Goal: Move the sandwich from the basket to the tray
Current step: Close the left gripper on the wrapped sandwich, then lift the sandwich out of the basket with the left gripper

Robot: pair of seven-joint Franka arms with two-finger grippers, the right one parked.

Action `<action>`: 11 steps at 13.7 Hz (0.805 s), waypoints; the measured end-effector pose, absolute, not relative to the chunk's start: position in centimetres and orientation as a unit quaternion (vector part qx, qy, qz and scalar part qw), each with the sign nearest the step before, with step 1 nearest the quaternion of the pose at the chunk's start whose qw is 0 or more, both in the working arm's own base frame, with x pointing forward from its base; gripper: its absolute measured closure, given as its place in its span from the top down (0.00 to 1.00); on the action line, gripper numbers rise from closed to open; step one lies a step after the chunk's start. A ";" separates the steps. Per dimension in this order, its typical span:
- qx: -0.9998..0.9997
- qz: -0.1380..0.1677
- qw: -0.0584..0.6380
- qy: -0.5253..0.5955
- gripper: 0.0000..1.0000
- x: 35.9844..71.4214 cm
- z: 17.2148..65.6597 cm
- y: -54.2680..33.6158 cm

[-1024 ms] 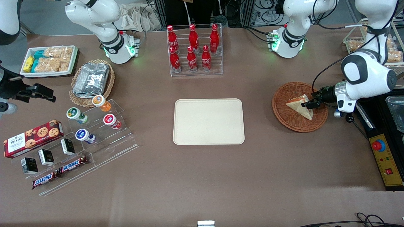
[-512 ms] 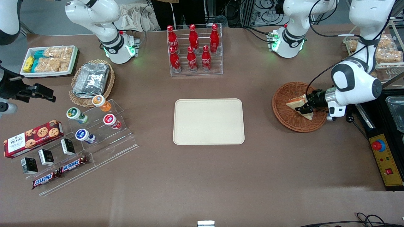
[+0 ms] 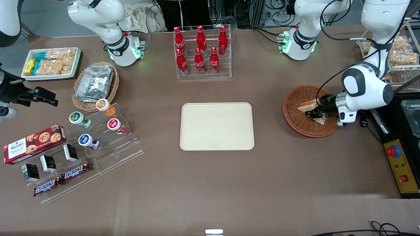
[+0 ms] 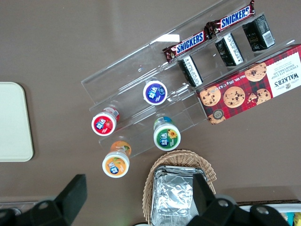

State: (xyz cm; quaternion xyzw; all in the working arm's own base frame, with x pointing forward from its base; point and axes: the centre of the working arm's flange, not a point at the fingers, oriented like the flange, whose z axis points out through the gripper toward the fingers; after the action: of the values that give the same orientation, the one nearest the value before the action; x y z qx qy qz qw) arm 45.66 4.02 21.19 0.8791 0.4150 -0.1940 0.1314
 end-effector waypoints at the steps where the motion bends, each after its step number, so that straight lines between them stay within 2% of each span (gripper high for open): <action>1: 0.879 -0.193 0.132 0.415 0.55 45.8 21.3 4.0; 2: 0.880 -0.192 0.133 0.414 0.44 45.9 21.5 4.0; 3: 0.880 -0.191 0.134 0.414 0.38 46.1 21.7 4.0; 8: 0.884 -0.190 0.143 0.402 0.37 47.0 25.0 3.9; 11: 0.898 -0.178 0.115 0.385 0.37 47.8 29.0 4.1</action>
State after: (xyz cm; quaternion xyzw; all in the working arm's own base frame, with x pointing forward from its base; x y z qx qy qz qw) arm 47.78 4.06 28.96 0.8981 0.3853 -0.1784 0.1149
